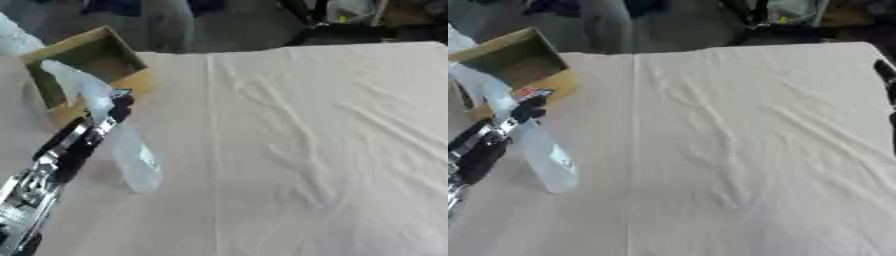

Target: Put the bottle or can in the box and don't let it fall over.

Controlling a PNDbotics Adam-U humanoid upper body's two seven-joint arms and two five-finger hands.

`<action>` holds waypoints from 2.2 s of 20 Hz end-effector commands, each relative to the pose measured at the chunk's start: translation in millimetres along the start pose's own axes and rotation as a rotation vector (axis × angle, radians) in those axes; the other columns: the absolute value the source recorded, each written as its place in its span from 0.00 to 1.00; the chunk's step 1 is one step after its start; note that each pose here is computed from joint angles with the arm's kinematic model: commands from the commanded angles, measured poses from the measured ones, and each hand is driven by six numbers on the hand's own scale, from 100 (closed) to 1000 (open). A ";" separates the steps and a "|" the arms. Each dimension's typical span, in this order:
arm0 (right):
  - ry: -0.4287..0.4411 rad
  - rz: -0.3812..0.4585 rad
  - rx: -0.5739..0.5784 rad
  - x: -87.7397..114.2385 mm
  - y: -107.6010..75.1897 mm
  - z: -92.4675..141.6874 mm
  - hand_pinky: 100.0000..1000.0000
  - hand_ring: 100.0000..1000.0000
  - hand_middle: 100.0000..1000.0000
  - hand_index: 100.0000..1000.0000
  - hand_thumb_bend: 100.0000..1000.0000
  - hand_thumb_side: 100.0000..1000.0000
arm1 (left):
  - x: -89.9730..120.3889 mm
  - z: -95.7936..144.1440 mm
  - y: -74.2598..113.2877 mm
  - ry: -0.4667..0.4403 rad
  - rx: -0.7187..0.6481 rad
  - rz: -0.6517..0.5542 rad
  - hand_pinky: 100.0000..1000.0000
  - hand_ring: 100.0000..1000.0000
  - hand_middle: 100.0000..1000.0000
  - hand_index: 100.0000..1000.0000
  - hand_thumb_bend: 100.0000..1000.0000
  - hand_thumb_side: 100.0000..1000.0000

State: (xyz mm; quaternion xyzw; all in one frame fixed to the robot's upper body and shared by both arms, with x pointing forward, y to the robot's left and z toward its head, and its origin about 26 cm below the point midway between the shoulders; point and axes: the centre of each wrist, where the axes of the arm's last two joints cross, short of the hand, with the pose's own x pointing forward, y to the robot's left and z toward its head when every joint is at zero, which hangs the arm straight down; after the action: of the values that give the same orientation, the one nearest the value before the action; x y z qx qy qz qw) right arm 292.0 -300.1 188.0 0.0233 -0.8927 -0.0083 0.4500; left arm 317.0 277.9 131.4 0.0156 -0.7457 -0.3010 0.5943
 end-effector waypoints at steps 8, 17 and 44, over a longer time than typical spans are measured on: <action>-0.034 0.020 0.017 11.2 -1.4 -4.9 1.00 1.00 0.95 1.00 0.00 0.41 | 21.9 -9.3 12.2 -0.086 0.064 0.027 1.00 1.00 1.00 0.91 0.18 0.85; -0.034 0.017 0.019 11.3 -1.1 -5.2 1.00 1.00 0.95 1.00 0.00 0.41 | 31.3 -20.7 9.5 -0.114 0.042 0.085 1.00 1.00 1.00 0.90 0.19 0.84; -0.037 0.015 0.014 11.9 -1.5 -5.7 1.00 1.00 0.95 1.00 0.00 0.41 | 27.3 -27.7 3.2 -0.056 0.018 0.083 1.00 1.00 1.00 0.74 0.00 0.69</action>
State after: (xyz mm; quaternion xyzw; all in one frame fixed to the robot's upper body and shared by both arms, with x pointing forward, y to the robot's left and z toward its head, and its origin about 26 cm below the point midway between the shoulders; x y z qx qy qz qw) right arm 292.0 -300.0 188.1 0.0235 -0.8927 -0.0082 0.4500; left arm 333.7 257.6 151.6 -0.0253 -0.7583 -0.2634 0.5959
